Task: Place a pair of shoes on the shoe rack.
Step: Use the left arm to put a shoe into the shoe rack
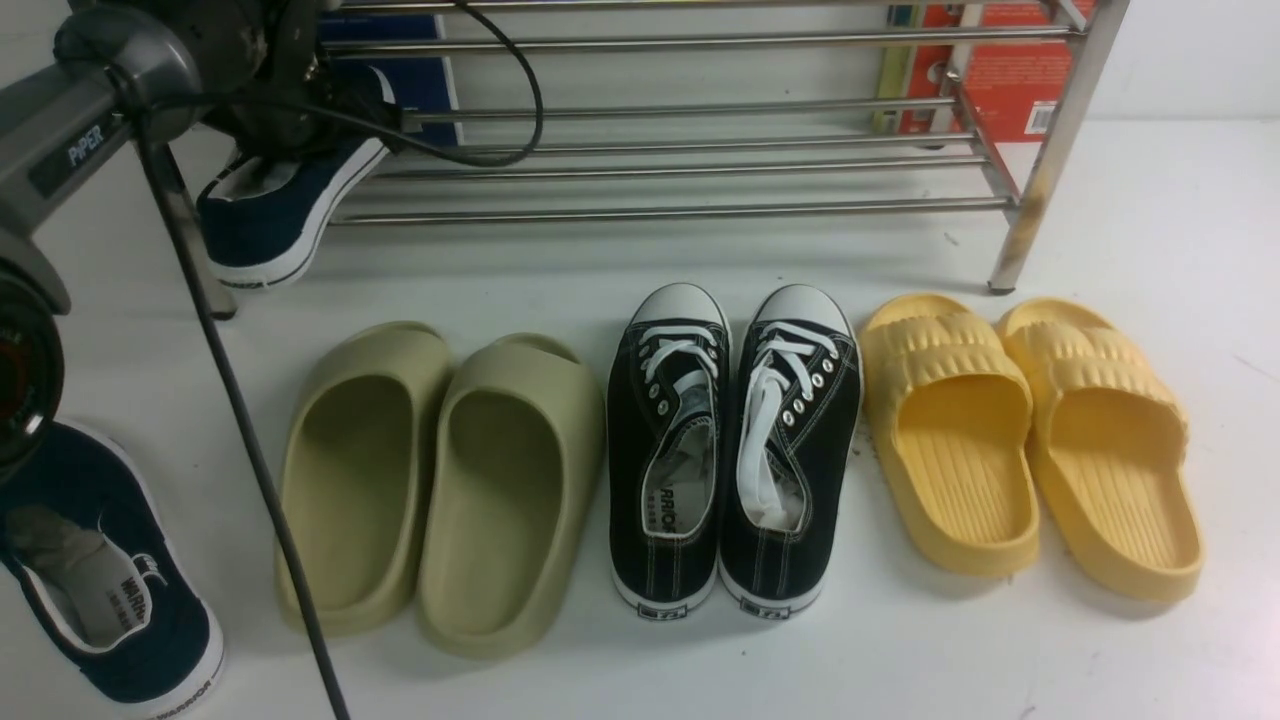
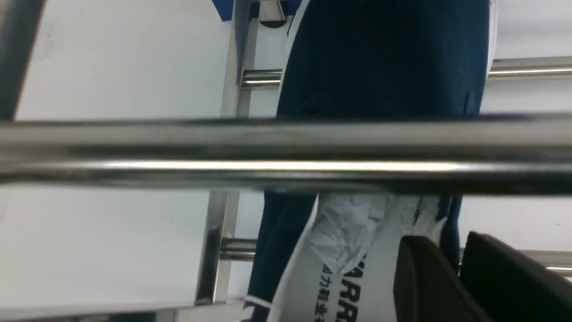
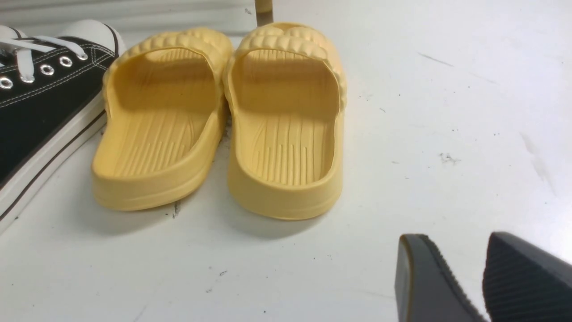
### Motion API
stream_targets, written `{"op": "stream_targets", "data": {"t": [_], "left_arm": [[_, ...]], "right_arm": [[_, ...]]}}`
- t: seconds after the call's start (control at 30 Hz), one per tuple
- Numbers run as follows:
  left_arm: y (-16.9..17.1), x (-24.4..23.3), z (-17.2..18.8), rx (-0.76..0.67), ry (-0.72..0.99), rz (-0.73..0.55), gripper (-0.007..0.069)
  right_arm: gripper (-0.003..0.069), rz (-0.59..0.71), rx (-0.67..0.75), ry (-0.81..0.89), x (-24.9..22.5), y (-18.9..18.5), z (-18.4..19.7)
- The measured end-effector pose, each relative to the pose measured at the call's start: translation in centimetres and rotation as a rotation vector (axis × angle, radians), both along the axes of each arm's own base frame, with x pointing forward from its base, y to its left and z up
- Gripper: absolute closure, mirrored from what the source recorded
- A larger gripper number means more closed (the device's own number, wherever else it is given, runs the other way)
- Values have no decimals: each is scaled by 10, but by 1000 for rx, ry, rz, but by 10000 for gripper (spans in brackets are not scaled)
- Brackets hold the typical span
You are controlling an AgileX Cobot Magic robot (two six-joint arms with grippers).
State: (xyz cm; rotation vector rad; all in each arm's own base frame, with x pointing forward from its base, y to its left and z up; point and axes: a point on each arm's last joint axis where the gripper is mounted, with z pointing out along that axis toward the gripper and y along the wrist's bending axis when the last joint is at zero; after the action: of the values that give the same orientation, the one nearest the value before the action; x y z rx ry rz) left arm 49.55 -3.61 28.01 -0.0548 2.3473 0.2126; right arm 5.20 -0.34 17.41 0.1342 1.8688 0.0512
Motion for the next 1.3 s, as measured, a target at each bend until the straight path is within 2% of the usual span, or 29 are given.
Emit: {"op": "stream_targets", "data": {"t": [0.13,0.43,0.53,0.67,0.77,0.8,0.83,1.03,1.07,1.3], "left_arm": [[-2,-9,14,-59,12,19,470],[-5,-33,26,-151,165,46,461],[-6,-47,45,-178,185,39,473],[-7,-79,76,-218,190,16,533],[-5,-114,86,-236,207,3,596],[-4,-116,85,-235,209,3,596],[-2,-136,86,-237,218,1,633],[7,-169,48,-172,317,18,638],[9,-164,33,-125,325,14,638],[12,-126,-12,7,298,-33,638]], "right_arm": [[419,0,0,0,0,0,0],[419,0,0,0,0,0,0],[419,0,0,0,0,0,0],[419,0,0,0,0,0,0],[419,0,0,0,0,0,0],[419,0,0,0,0,0,0],[419,0,0,0,0,0,0],[419,0,0,0,0,0,0],[419,0,0,0,0,0,0],[419,0,0,0,0,0,0]]}}
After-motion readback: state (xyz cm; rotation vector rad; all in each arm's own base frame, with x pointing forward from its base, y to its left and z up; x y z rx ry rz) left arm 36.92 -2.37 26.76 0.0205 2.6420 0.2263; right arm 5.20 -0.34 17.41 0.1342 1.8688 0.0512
